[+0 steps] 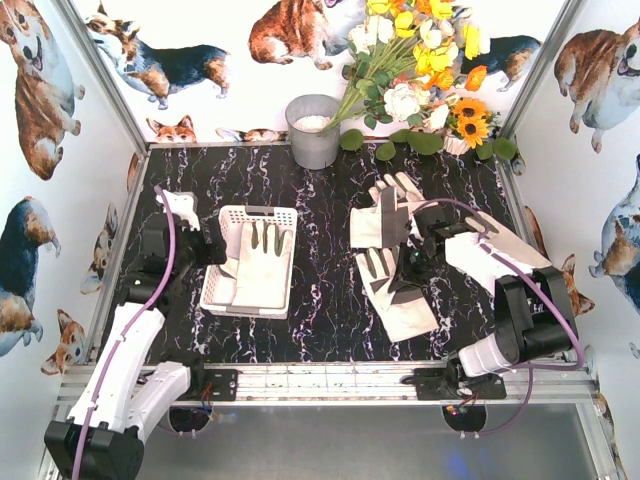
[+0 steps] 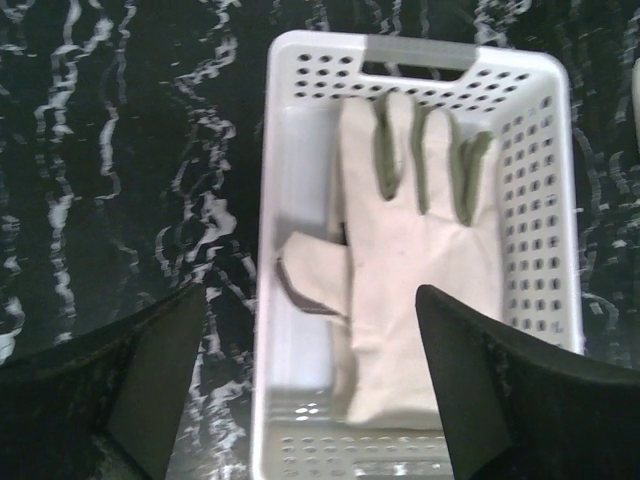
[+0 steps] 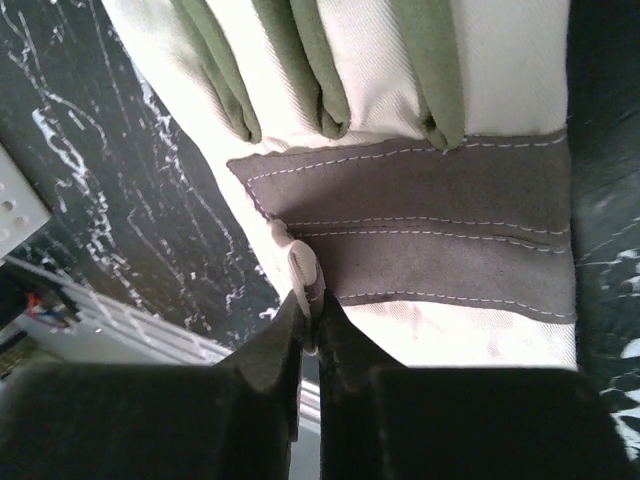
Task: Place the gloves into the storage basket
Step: Adjust the glove at the center of the board.
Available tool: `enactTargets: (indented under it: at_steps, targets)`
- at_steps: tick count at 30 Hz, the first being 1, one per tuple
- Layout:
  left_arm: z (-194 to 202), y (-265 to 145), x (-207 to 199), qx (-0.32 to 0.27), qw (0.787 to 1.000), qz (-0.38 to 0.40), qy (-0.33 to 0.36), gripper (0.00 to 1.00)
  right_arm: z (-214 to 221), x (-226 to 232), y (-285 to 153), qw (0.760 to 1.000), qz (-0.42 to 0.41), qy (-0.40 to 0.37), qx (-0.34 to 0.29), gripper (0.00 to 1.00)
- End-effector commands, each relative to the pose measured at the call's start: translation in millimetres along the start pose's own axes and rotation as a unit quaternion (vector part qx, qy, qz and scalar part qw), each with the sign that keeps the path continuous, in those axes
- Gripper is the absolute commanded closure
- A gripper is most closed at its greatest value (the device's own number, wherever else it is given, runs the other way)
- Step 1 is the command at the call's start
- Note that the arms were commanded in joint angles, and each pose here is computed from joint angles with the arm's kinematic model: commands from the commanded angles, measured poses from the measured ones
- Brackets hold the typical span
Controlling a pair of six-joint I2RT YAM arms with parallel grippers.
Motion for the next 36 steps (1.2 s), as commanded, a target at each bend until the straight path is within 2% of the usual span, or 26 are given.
enactTargets:
  at_steps: [1, 5, 12, 17, 20, 24, 27, 31, 36]
  targets:
    - [-17, 0, -33, -0.013, 0.996, 0.077, -0.045, 0.24, -6, 23, -7, 0.998, -0.058, 0.024, -0.031, 1.00]
    - [-17, 10, -57, -0.016, 0.993, 0.102, -0.064, 0.28, -10, 46, -10, 0.994, -0.076, 0.046, -0.060, 1.00]
    - [-5, 24, -115, 0.015, 0.994, 0.107, -0.031, 0.28, -16, 86, 1, 0.987, -0.093, 0.075, -0.105, 1.00]
    - [5, 28, -144, 0.032, 0.991, 0.122, -0.039, 0.28, -20, 107, 12, 0.985, -0.118, 0.065, -0.107, 1.00]
    - [13, 24, -158, 0.036, 0.990, 0.126, -0.045, 0.28, -20, 112, 19, 0.987, -0.124, 0.050, -0.092, 0.91]
    - [27, 16, -175, 0.042, 0.989, 0.129, -0.052, 0.27, -22, 119, 12, 0.988, -0.134, 0.010, -0.081, 0.61]
    - [38, 11, -190, 0.049, 0.987, 0.141, -0.058, 0.27, -24, 117, -6, 0.990, -0.107, -0.031, -0.088, 0.48]
    - [55, 5, -217, 0.064, 0.984, 0.156, -0.051, 0.27, -18, 97, -30, 0.991, -0.063, -0.049, -0.105, 0.42]
    - [92, -3, -254, 0.106, 0.979, 0.171, -0.023, 0.27, -6, 55, -46, 0.991, -0.045, 0.005, -0.124, 0.40]
Point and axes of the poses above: each gripper's point midway between its finger pads, its own y axis out along the fingers, its own x axis along the line the jaws close on, z = x × y, the point moved 3 cm from there along -y, back along the fingers, and after that the axes turned 15 degrees about -y, right-handed, at the moved point
